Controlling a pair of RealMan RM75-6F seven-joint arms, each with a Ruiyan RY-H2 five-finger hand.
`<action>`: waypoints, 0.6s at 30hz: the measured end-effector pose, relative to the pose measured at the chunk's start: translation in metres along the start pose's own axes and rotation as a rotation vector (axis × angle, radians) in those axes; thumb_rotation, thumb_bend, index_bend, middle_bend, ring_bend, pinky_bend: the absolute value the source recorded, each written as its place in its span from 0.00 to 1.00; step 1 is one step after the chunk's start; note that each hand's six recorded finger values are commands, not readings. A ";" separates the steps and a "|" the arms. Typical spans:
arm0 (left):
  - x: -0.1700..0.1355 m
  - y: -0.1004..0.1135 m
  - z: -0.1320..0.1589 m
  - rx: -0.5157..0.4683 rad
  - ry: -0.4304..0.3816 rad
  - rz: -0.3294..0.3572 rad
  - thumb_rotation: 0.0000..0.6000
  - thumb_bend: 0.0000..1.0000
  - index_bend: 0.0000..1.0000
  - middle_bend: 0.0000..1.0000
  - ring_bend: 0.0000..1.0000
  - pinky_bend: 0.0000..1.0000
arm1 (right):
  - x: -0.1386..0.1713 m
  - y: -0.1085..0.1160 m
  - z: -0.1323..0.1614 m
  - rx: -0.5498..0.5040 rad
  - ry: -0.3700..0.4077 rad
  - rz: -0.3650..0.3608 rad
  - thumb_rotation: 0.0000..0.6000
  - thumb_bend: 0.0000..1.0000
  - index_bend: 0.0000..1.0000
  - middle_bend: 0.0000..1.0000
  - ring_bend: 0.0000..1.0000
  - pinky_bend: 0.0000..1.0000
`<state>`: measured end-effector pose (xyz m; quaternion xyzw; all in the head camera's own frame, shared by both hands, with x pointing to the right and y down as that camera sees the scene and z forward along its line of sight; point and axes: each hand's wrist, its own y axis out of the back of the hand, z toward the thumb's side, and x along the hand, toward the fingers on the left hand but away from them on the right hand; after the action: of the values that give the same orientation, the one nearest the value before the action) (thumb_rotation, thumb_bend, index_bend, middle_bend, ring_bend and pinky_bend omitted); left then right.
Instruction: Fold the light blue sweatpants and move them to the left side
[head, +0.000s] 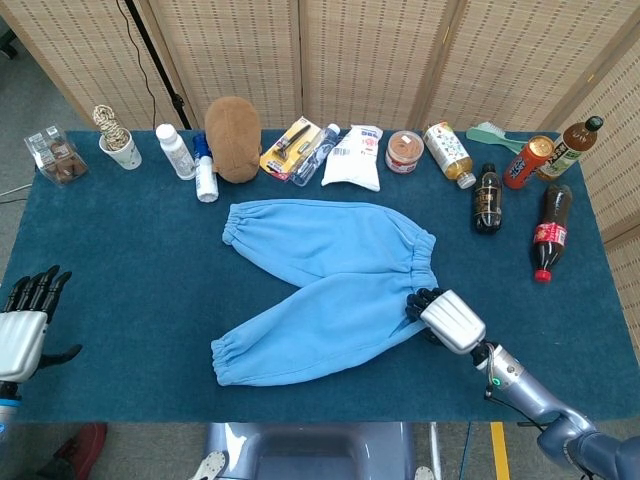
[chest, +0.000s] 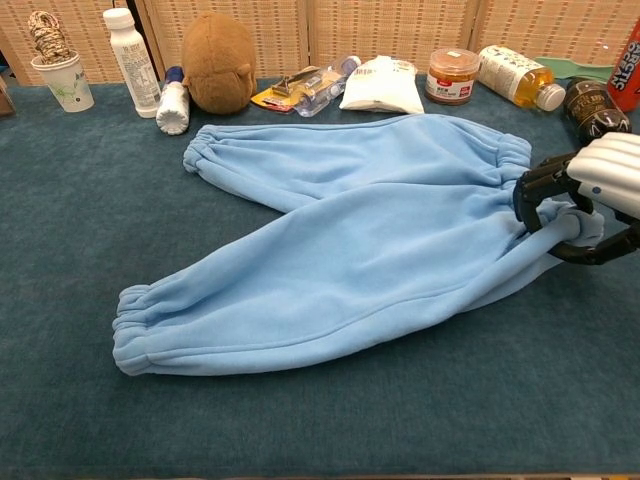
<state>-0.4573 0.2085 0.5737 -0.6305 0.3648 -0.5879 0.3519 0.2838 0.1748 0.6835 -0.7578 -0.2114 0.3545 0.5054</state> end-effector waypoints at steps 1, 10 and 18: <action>0.001 -0.002 0.004 0.000 -0.019 -0.002 1.00 0.03 0.00 0.00 0.00 0.00 | -0.002 0.000 -0.001 -0.009 -0.002 -0.008 1.00 0.75 0.66 0.48 0.45 0.63; 0.012 -0.020 0.048 -0.023 -0.265 -0.031 1.00 0.03 0.00 0.00 0.00 0.00 | -0.006 0.004 -0.011 -0.087 -0.048 -0.030 1.00 0.80 0.66 0.49 0.47 0.65; 0.025 -0.040 0.097 -0.064 -0.474 -0.091 1.00 0.03 0.00 0.00 0.00 0.00 | -0.009 0.006 -0.013 -0.129 -0.093 -0.021 1.00 0.80 0.67 0.50 0.47 0.65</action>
<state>-0.3573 0.2073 0.6151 -0.7774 0.2616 -0.4271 0.3805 0.2876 0.1578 0.6841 -0.7693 -0.2651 0.3696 0.4487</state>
